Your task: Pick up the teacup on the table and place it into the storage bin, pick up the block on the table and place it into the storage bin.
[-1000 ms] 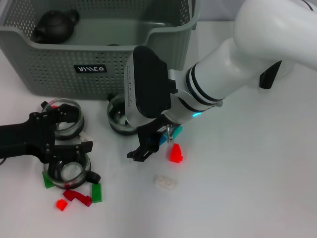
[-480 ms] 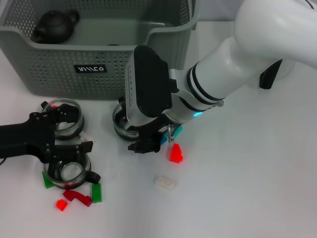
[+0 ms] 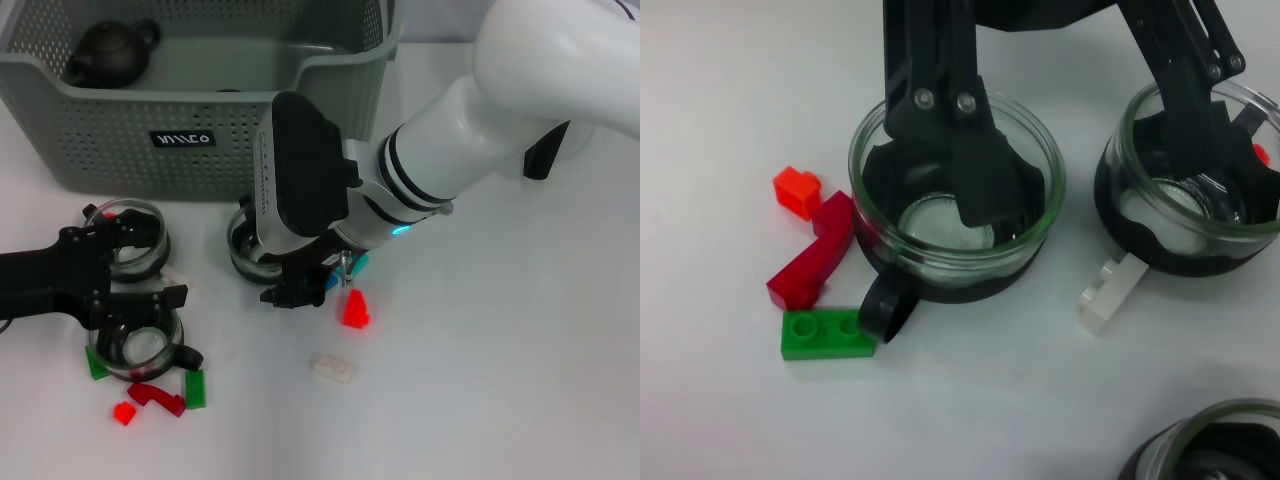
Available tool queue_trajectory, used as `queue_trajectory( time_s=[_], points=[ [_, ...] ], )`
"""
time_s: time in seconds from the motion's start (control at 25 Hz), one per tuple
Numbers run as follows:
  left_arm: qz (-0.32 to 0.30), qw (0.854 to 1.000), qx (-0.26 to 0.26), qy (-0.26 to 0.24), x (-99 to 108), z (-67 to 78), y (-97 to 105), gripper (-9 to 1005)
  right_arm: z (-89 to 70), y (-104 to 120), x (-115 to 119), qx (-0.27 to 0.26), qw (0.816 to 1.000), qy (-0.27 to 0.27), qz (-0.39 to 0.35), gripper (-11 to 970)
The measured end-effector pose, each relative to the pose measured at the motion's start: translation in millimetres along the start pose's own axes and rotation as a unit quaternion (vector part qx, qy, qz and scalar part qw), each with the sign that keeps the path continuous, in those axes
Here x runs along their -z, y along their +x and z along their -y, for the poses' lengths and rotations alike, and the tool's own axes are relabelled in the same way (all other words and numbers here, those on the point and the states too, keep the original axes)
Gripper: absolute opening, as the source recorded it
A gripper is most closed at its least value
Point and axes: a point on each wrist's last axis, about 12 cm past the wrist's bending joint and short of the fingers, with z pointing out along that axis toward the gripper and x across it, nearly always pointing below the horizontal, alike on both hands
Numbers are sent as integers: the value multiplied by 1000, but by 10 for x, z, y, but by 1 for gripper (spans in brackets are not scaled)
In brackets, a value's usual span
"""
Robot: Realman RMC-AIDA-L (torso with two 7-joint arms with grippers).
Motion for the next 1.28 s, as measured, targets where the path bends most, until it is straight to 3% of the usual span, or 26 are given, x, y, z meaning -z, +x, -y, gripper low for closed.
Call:
queue_trajectory(
  time_s=[0.16,0.72,0.8,1.12,1.24,1.28],
  points=[
    [0,1000,0,0,-1,1,1,930,0,2,0,-7,1000,0,-1,397],
    [-1,1000,1,-4,-9,-10,7,930,25,-34,41,-37,999,-7,-5,61],
    [-2,1000,1,-4,-5,-10,9,930,20,-55,58,-38,999,-12,-3,61],
    [-3,1000,-1,-4,50,-6,13,930,-34,-165,360,-64,997,-50,19,61],
    [-1,1000,-2,-1,91,-2,5,930,-99,-262,673,-72,996,-46,30,61],
    [-1,1000,-2,-1,91,-2,5,930,-99,-262,673,-72,996,-46,30,61]
  ],
)
